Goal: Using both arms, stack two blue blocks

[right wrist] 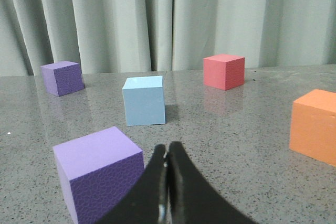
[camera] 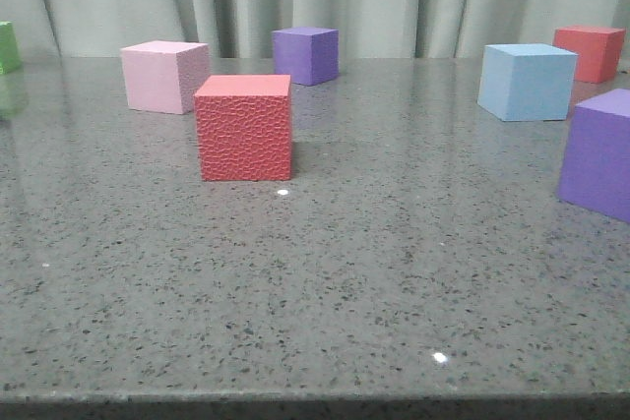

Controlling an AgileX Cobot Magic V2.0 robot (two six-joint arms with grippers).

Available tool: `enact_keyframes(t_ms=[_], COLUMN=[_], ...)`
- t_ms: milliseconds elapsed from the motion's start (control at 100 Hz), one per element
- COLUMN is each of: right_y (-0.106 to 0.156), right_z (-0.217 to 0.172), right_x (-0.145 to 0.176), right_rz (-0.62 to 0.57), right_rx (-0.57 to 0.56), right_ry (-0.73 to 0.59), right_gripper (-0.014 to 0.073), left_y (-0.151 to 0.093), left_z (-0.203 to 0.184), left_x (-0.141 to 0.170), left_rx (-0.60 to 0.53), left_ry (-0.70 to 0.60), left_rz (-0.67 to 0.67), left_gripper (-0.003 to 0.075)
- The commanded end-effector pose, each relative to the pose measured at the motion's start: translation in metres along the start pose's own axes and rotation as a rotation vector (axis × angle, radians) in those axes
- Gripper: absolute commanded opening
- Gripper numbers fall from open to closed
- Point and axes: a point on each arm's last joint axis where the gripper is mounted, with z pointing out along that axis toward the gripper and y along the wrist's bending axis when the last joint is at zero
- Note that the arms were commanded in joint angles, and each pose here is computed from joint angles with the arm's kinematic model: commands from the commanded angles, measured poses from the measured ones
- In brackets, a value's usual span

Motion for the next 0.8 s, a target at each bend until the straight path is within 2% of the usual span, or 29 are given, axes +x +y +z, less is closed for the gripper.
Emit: enact_keyframes(t_ms=[0,790], right_y=[0.0009,0.0009], right_z=[-0.0019,-0.0019], right_x=[-0.0146,-0.0146], right_rz=[-0.017,-0.017], right_rx=[-0.001,-0.001], right_ry=[-0.116,-0.116], right_gripper=[-0.0112,-0.0112], left_y=[-0.0015,-0.0019], left_z=[-0.0031,-0.0035], left_x=[-0.0085,-0.0115], left_rx=[0.021,0.026], left_ry=[-0.111,-0.143], left_rz=[-0.012,-0.012], left_gripper=[-0.0019,-0.0019])
